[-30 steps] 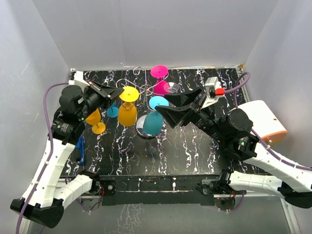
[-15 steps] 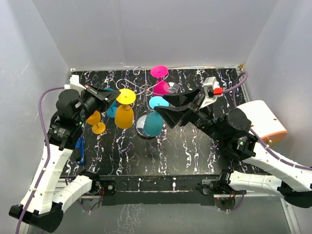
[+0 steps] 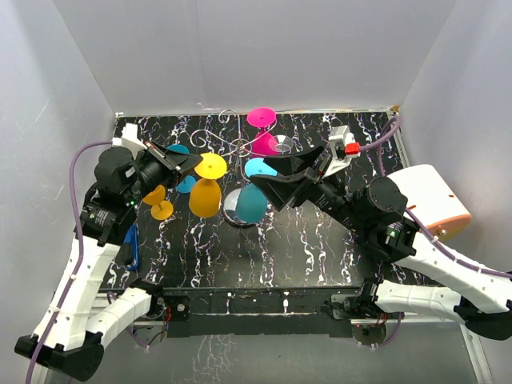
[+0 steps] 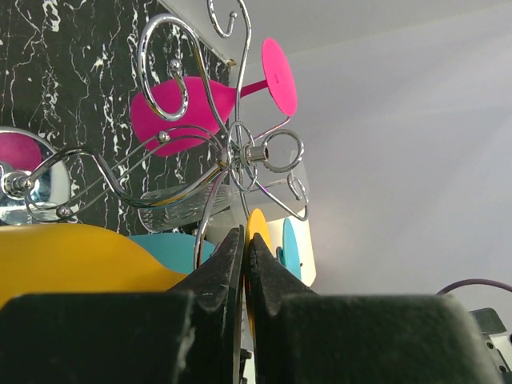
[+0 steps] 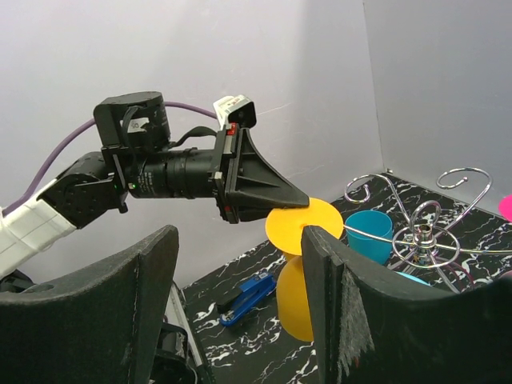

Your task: Place the wine glass upside down on the wine glass rack

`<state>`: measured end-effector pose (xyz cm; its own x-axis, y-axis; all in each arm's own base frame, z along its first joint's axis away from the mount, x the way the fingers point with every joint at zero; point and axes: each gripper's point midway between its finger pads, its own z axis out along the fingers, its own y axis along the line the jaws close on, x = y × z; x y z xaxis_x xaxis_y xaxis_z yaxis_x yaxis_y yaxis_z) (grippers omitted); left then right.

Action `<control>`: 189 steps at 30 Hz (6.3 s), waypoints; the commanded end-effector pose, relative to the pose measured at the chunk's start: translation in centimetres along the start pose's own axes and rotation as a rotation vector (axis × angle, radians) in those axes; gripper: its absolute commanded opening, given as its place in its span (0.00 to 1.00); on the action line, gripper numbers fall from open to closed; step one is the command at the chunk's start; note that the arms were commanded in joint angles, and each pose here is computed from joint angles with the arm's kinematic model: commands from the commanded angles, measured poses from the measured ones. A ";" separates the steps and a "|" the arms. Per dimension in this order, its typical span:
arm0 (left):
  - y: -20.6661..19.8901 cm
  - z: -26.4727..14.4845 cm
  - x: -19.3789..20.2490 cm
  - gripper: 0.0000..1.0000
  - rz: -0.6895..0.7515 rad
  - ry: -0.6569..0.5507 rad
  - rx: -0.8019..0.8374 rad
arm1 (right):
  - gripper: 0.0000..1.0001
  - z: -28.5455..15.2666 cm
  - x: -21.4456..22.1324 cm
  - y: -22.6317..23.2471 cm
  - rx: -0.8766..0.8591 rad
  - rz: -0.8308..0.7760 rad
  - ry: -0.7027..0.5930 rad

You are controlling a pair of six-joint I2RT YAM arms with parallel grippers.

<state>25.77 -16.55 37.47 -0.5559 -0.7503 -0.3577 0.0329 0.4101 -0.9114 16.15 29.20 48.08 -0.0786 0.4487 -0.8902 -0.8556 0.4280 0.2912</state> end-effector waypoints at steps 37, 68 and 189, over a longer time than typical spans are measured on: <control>-1.7 0.5 -0.2 0.21 0.123 0.054 0.019 | 0.61 0.0 -1.9 0.1 0.006 0.001 -0.074; 16.1 -1.4 -8.2 0.35 0.575 -0.125 -0.845 | 0.61 -0.9 0.0 -2.0 0.133 0.082 -0.006; -15.0 -13.9 -5.2 0.00 0.650 -0.405 0.529 | 0.33 18.8 -1.5 -0.6 0.141 1.252 -0.283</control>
<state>18.64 -10.64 54.26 0.0001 -0.6344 -0.7730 0.5777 0.6310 -0.5178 26.75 44.53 52.23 -0.6675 0.7419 0.0629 -0.1702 -0.2343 0.9571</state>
